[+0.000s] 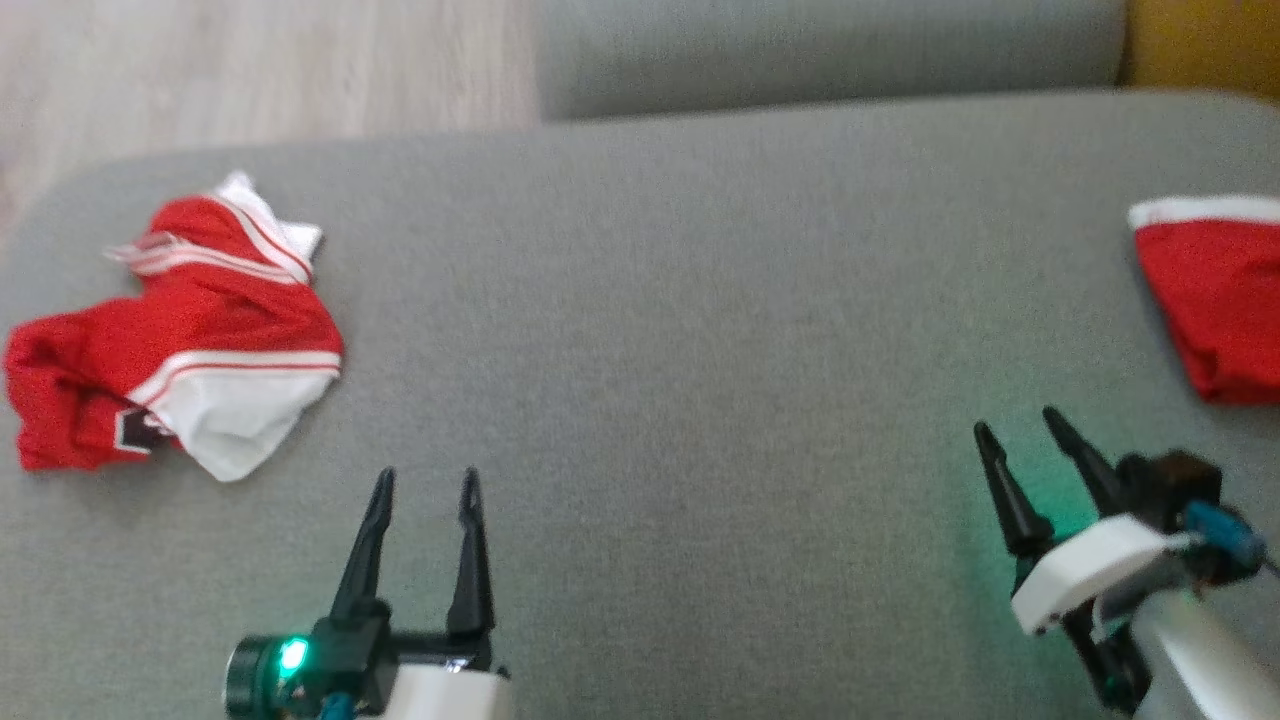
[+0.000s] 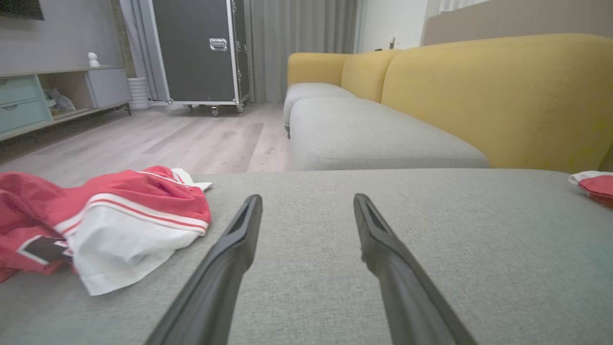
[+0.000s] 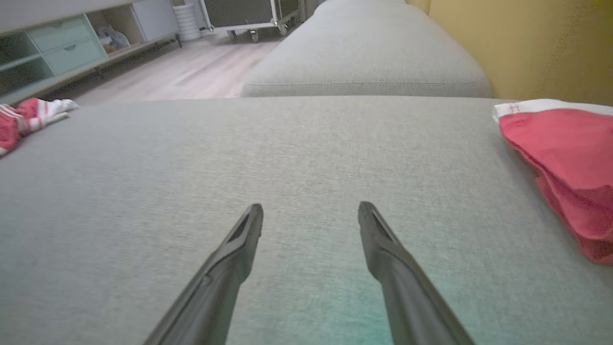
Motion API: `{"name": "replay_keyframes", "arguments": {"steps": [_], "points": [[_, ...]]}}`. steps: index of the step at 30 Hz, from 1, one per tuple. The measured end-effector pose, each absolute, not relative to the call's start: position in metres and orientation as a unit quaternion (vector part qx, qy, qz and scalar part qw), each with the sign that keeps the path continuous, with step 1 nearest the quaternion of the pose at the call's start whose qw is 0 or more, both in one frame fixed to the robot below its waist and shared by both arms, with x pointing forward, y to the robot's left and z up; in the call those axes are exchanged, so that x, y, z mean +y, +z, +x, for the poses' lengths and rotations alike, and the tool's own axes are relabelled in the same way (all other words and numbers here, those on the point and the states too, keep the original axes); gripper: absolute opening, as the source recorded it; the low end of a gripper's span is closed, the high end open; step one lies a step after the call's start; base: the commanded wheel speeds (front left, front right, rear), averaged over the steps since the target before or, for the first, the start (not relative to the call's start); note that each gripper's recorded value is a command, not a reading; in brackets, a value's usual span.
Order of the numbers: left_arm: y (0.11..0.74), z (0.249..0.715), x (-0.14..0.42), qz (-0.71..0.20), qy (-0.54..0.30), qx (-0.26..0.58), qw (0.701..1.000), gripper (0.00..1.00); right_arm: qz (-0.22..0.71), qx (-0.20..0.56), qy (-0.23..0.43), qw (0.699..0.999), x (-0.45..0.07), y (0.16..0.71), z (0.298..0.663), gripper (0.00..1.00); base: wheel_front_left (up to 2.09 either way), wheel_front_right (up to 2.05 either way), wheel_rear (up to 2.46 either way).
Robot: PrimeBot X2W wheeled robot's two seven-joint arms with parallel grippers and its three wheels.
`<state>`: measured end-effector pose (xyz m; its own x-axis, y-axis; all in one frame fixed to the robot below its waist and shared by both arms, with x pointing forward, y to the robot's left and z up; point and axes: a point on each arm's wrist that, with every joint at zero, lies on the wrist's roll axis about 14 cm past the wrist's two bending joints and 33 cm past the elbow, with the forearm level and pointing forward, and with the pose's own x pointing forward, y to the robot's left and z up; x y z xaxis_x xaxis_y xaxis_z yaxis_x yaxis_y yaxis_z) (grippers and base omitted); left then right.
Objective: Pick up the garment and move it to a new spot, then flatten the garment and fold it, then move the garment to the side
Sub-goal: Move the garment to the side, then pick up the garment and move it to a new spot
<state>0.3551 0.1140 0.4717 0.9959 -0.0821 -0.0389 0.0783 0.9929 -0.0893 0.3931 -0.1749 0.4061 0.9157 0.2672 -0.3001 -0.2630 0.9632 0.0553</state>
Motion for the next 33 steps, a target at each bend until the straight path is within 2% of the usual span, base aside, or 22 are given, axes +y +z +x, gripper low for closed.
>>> {"name": "replay_keyframes", "arguments": {"steps": [7, 10, 16, 33], "points": [[0.494, 0.324, 0.139, -0.043, -0.002, -0.017, 0.999, 1.0, 0.043, 0.035, 0.121, 0.991, -0.161, 0.472, 0.371, 1.0, 0.0, 0.0, 0.0], [0.495, 0.308, 0.15, -0.043, 0.015, -0.023, 0.999, 1.0, 0.06, 0.009, 0.107, 0.992, -0.158, 0.483, 0.347, 1.0, 0.0, 0.0, 0.0], [0.493, 0.293, 0.159, -0.039, 0.025, -0.024, 0.999, 1.0, 0.062, 0.015, 0.105, 0.992, -0.154, 0.476, 0.32, 1.0, 0.0, 0.0, 0.0], [0.496, 0.291, 0.162, -0.033, 0.025, -0.032, 0.999, 1.0, 0.065, 0.005, 0.104, 0.992, -0.151, 0.48, 0.315, 1.0, 0.0, 0.0, 0.0]]}}
